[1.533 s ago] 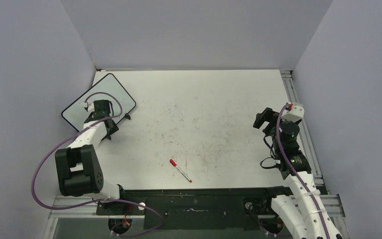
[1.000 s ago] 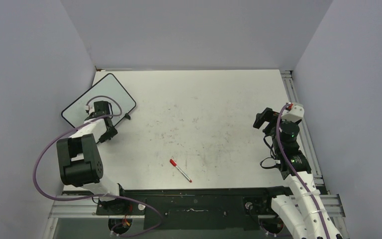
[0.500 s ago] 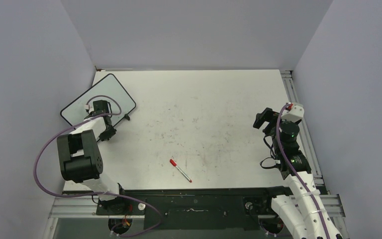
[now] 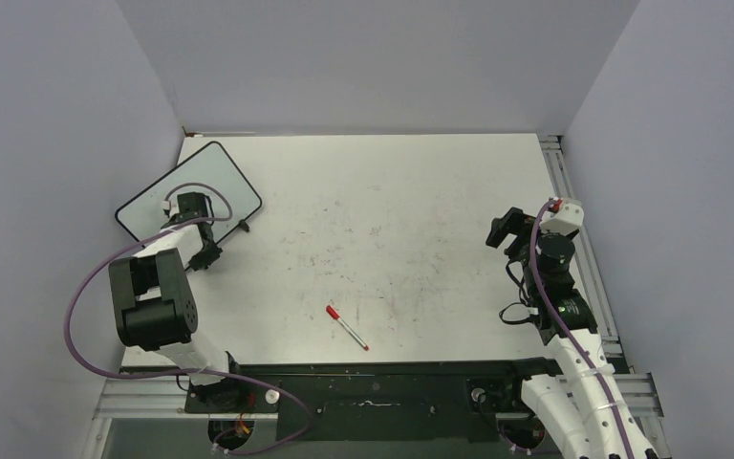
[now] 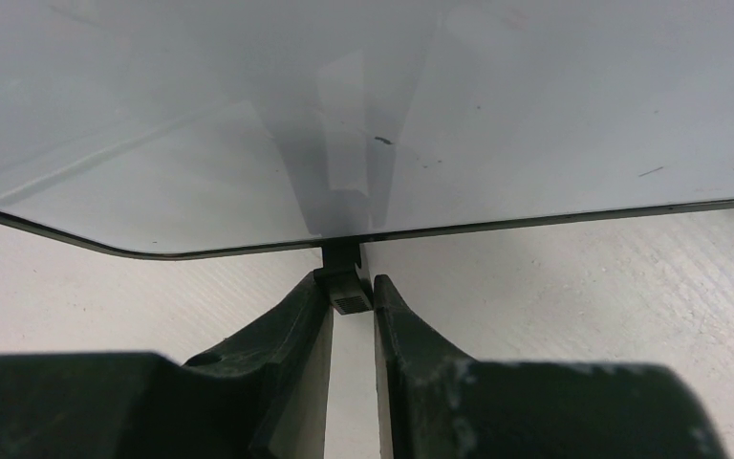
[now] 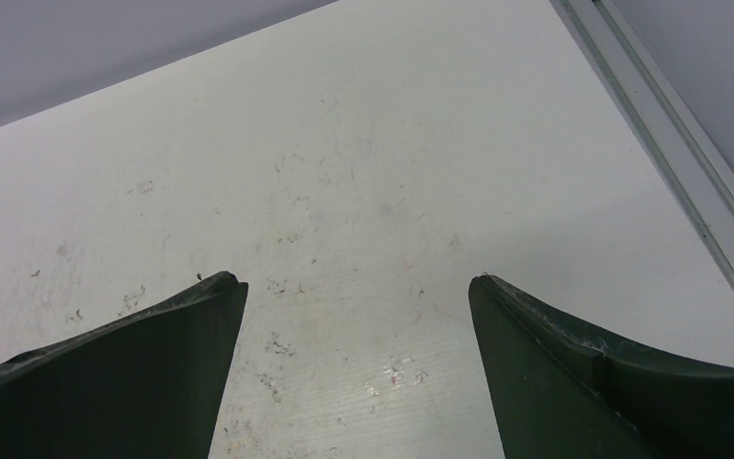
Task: Write a sentence on the whiteboard
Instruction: Move the whiteboard stand to the center of the board.
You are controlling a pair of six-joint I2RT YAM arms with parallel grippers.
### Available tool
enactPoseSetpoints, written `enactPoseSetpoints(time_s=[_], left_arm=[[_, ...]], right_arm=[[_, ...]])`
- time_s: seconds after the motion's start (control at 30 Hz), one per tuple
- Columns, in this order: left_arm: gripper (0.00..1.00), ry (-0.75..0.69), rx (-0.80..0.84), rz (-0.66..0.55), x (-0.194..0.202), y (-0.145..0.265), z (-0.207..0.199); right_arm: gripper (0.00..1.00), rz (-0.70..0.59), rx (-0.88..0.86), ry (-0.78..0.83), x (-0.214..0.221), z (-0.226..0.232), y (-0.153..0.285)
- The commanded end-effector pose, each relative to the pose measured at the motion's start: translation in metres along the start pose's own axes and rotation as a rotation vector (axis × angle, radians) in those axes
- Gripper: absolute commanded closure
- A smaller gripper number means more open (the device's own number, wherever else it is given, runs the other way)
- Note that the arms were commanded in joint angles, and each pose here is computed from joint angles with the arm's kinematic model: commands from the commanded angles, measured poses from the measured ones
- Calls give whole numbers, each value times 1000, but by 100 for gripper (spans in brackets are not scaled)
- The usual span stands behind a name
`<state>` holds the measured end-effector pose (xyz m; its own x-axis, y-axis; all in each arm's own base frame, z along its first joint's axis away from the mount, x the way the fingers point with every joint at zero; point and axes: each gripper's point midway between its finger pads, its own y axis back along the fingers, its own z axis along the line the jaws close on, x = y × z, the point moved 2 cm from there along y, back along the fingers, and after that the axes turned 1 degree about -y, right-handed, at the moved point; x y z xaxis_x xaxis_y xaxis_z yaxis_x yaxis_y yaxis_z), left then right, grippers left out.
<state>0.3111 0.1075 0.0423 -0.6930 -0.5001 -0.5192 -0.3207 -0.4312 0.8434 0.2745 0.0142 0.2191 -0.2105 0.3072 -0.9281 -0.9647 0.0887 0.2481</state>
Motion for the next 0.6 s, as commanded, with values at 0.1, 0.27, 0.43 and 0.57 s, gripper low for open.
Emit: enactPoseSetpoints(time_s=[0.1, 0.27, 0.43, 0.57], left_arm=[[100, -84, 61, -62, -9, 10, -20], [100, -124, 104, -90, -7, 18, -33], [100, -171, 142, -94, -1, 23, -46], [100, -215, 184, -108, 3, 30, -59]], right_arm=[[10, -42, -21, 0, -8, 4, -2], [10, -40, -19, 0, -8, 4, -2], [10, -40, -18, 0, -8, 4, -2], [10, -41, -17, 0, -8, 4, -2]])
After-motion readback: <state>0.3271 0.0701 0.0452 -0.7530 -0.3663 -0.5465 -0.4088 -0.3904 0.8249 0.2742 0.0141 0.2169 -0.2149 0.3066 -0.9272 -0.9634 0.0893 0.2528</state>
